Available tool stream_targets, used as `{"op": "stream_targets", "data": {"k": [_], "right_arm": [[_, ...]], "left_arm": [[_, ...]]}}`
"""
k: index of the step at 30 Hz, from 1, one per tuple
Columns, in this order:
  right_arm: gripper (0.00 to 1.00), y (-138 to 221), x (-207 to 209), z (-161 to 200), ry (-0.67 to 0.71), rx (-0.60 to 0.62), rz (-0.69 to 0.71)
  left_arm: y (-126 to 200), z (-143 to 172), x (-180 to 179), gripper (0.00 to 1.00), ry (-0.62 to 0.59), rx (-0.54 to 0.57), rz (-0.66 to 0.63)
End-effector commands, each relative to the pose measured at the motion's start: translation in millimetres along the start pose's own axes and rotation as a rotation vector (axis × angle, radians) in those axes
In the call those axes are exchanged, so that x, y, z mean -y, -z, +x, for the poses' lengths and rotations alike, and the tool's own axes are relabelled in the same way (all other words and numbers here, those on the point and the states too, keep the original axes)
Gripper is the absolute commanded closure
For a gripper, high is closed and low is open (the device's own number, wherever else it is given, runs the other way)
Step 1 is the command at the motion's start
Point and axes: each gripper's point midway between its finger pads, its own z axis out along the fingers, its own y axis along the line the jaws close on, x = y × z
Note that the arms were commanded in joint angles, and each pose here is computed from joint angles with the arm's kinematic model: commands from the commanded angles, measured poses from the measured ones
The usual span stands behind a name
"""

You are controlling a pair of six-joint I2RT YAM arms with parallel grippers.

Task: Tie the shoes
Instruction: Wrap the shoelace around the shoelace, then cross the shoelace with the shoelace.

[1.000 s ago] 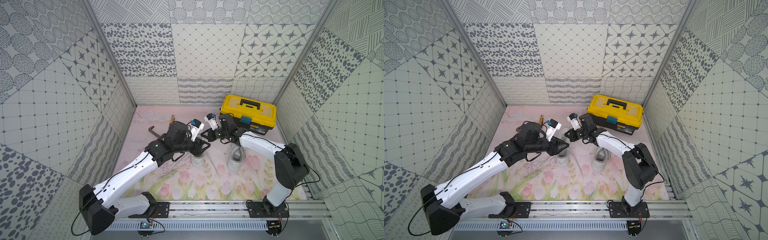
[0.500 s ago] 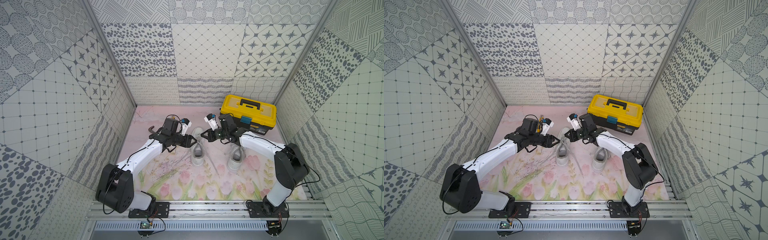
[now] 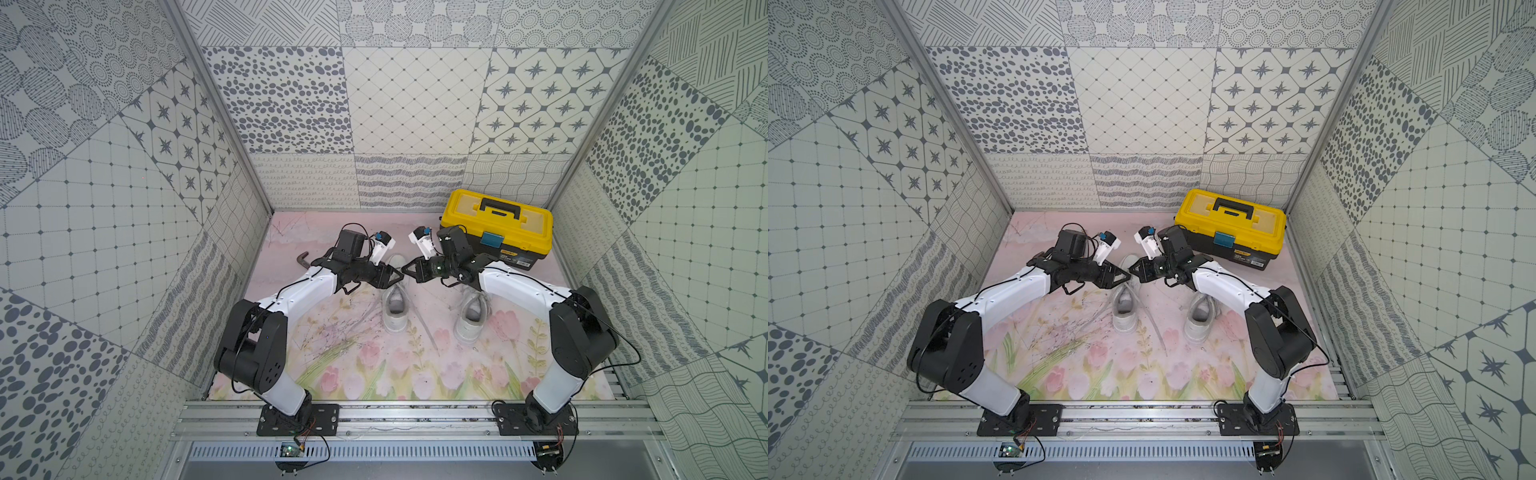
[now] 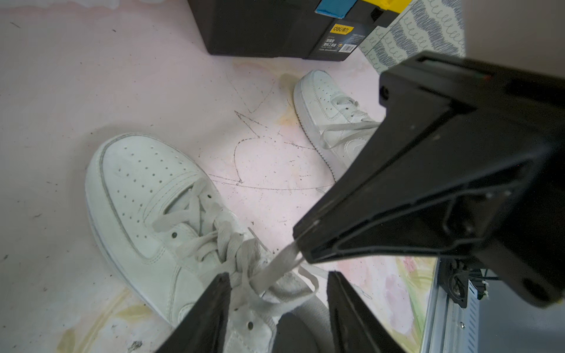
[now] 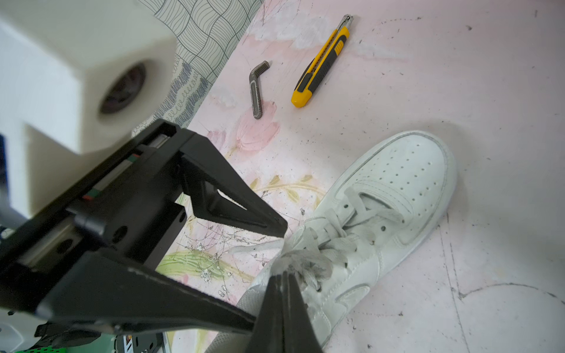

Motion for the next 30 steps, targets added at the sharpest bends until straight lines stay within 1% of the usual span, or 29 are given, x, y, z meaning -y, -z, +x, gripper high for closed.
{"op": "stream_targets", "data": {"k": [1, 4, 7, 9, 12, 13, 15, 16, 20, 22, 24, 26, 30], "right_arm": [[1.00, 5.1, -10.5, -19.4, 0.013, 0.044, -0.028], [1.00, 4.2, -10.6, -19.3, 0.007, 0.039, -0.030], [1.00, 3.6, -10.6, -20.1, 0.002, 0.037, -0.031], [1.00, 3.5, -9.9, -19.7, 0.000, 0.035, -0.027], [1.00, 4.9, -8.7, -19.7, 0.002, 0.032, -0.016], [0.98, 5.6, -7.9, -19.6, 0.002, 0.031, -0.011], [0.89, 10.2, -6.6, -19.3, 0.004, 0.029, -0.003], [0.86, 13.1, -4.6, -18.5, 0.000, 0.028, 0.004], [0.69, 38.7, 10.9, -11.2, -0.015, 0.049, 0.045], [0.62, 51.3, 19.5, -1.6, -0.010, 0.050, 0.079], [0.58, 59.0, 27.0, 15.0, 0.013, 0.024, 0.121], [0.57, 61.1, 32.6, 33.4, 0.028, -0.019, 0.150], [0.55, 49.9, 44.4, 74.5, 0.049, -0.124, 0.240]], "left_arm": [[-5.9, -16.1, 13.4, 0.47, -0.123, 0.032, 0.077], [-12.3, -14.9, 17.6, 0.52, -0.129, 0.022, 0.095], [-16.3, -14.1, 20.7, 0.61, -0.135, 0.015, 0.103], [-17.2, -14.7, 20.5, 0.73, -0.135, 0.015, 0.101], [-17.2, -14.2, 18.6, 0.87, -0.130, 0.010, 0.089], [-17.1, -13.8, 17.7, 0.90, -0.130, 0.008, 0.084], [-16.8, -12.2, 16.6, 0.96, -0.130, 0.004, 0.075], [-16.6, -11.3, 15.8, 0.99, -0.130, 0.003, 0.069], [-15.4, -5.1, 13.3, 1.00, -0.123, -0.003, 0.051], [-13.4, -3.3, 10.5, 1.00, -0.114, 0.004, 0.039], [-11.0, -1.4, 8.0, 1.00, -0.101, 0.014, 0.033], [-8.9, -0.8, 5.9, 1.00, -0.093, 0.023, 0.025], [-6.3, 0.9, 1.8, 1.00, -0.083, 0.027, 0.007]]}}
